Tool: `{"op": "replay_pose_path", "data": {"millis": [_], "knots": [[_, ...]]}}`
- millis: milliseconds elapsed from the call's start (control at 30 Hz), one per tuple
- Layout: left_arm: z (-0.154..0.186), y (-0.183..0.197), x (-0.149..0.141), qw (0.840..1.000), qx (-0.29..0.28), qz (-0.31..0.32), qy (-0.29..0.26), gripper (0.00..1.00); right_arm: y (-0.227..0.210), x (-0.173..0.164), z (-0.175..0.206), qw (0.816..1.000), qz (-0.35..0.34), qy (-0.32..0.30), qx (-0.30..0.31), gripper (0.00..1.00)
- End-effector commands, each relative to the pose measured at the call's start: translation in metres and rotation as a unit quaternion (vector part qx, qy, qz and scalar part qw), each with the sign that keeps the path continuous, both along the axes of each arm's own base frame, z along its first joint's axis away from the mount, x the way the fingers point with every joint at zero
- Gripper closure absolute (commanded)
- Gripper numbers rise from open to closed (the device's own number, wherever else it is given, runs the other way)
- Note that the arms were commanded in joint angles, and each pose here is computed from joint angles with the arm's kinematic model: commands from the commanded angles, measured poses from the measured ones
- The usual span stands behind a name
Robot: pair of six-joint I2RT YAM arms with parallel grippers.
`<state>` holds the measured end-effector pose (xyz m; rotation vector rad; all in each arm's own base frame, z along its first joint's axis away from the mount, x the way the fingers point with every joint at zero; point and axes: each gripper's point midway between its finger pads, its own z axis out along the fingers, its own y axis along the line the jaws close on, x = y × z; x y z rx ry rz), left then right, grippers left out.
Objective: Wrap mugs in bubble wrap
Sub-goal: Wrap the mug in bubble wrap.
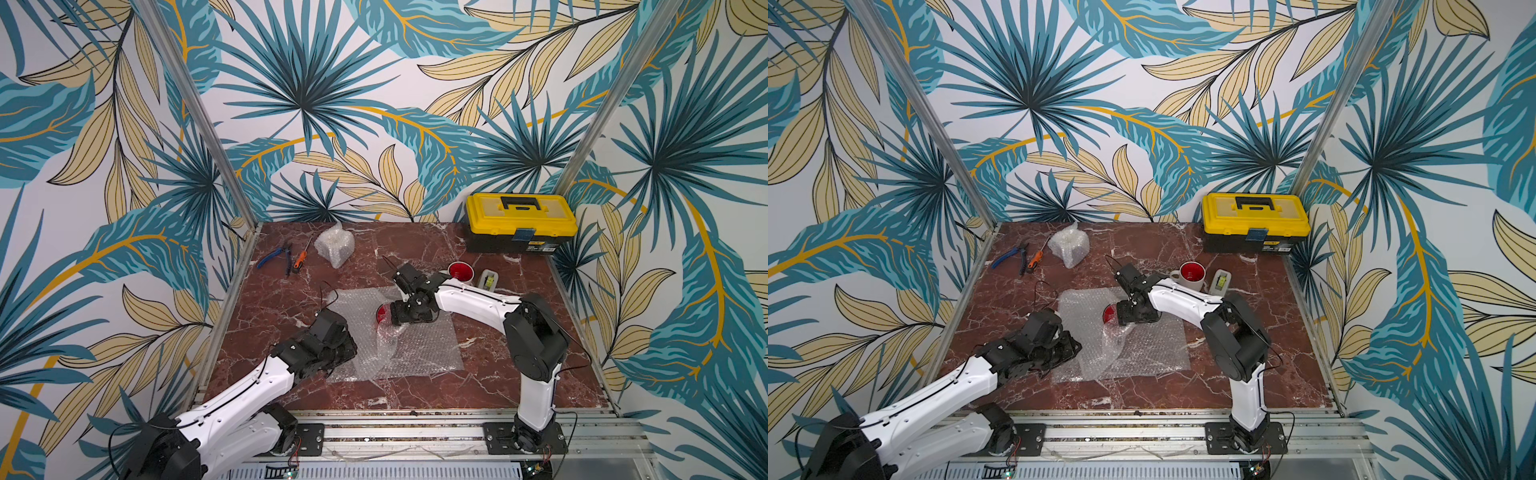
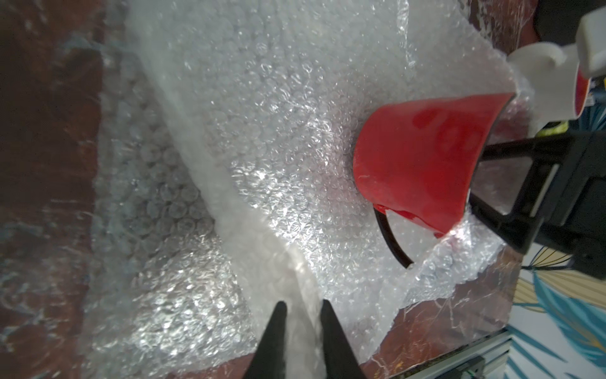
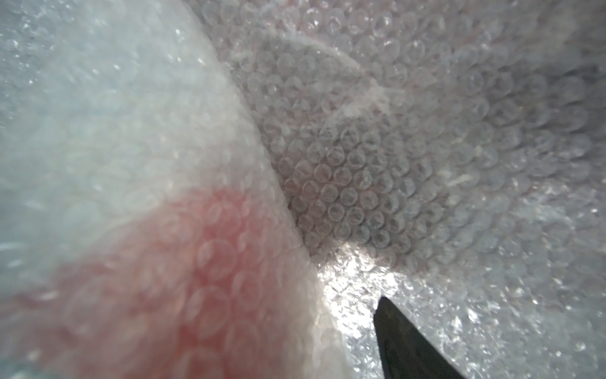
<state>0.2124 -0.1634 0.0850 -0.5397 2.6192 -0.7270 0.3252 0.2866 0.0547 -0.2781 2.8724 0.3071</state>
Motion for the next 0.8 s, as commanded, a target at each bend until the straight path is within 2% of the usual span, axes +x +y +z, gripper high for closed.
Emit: {"op": "replay_pose_path", "data": {"millis": [0, 100, 367, 600, 767], "knots": [[0.007, 0.001, 0.002, 1.000, -0.001, -0.005, -0.013, 0.90, -0.011, -0.018, -0.025, 0.998, 0.003, 0.043, -0.035, 0.26], [0.025, -0.008, 0.006, 0.999, -0.018, -0.021, -0.034, 1.00, -0.009, -0.018, -0.026, 0.998, 0.005, 0.045, -0.033, 0.27], [0.080, -0.057, 0.026, 0.984, -0.117, -0.097, -0.093, 1.00, -0.007, -0.017, -0.024, 0.999, 0.007, 0.045, -0.029, 0.26], [0.114, -0.083, 0.053, 0.973, -0.147, -0.117, -0.132, 1.00, -0.005, -0.019, -0.023, 0.999, 0.011, 0.048, -0.021, 0.27], [0.120, -0.097, 0.078, 0.971, -0.159, -0.103, -0.144, 1.00, 0.002, -0.019, -0.020, 0.999, 0.013, 0.051, -0.004, 0.27]]}}
